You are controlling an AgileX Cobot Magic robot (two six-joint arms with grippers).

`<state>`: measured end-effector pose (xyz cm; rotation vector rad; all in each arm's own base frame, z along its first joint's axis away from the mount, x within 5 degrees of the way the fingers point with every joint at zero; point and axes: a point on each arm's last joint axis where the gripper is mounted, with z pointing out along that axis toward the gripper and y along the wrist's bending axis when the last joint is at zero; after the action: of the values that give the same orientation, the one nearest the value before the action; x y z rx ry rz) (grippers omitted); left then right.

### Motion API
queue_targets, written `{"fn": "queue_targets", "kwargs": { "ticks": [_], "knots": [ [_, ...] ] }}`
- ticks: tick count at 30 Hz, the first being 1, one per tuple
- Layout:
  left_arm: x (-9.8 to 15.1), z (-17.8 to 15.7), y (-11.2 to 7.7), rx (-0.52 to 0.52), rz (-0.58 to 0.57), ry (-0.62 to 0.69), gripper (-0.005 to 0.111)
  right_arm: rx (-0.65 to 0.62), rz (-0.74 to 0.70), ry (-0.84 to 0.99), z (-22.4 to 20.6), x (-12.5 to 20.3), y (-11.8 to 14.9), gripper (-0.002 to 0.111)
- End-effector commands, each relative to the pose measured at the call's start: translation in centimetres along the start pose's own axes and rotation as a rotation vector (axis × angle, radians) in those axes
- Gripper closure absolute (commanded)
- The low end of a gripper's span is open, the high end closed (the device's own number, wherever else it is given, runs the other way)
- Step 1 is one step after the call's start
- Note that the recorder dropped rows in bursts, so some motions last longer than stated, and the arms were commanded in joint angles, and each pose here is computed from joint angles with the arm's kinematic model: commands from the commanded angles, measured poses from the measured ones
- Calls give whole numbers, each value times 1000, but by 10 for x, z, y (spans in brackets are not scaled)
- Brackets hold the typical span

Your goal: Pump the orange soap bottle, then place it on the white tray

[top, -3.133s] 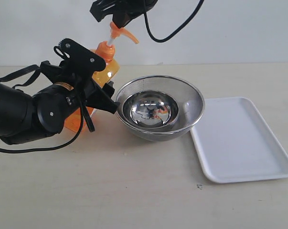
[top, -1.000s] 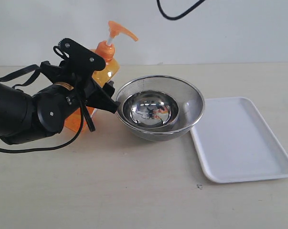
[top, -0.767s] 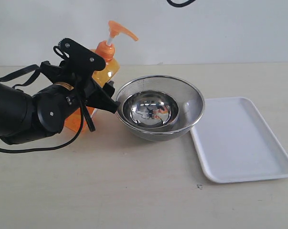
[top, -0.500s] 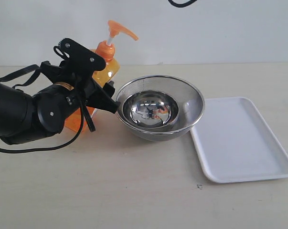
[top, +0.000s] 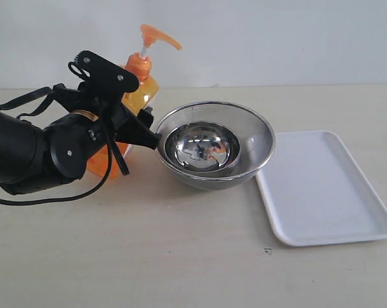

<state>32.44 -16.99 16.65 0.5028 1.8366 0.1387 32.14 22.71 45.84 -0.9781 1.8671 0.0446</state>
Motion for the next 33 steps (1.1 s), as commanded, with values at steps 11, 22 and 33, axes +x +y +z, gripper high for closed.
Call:
{"fn": "queue_targets", "kwargs": {
  "ticks": [11, 22, 33],
  "knots": [
    [2, -8, 14, -127, -290, 70, 102, 66, 31, 56, -7, 4, -7, 108],
    [0, -10, 19, -164, -352, 67, 102, 126, 92, -57, -47, -8, -18, 108],
    [0, -10, 19, -170, -389, 60, 102, 230, 127, -108, -113, -8, -34, 108]
  ]
}}
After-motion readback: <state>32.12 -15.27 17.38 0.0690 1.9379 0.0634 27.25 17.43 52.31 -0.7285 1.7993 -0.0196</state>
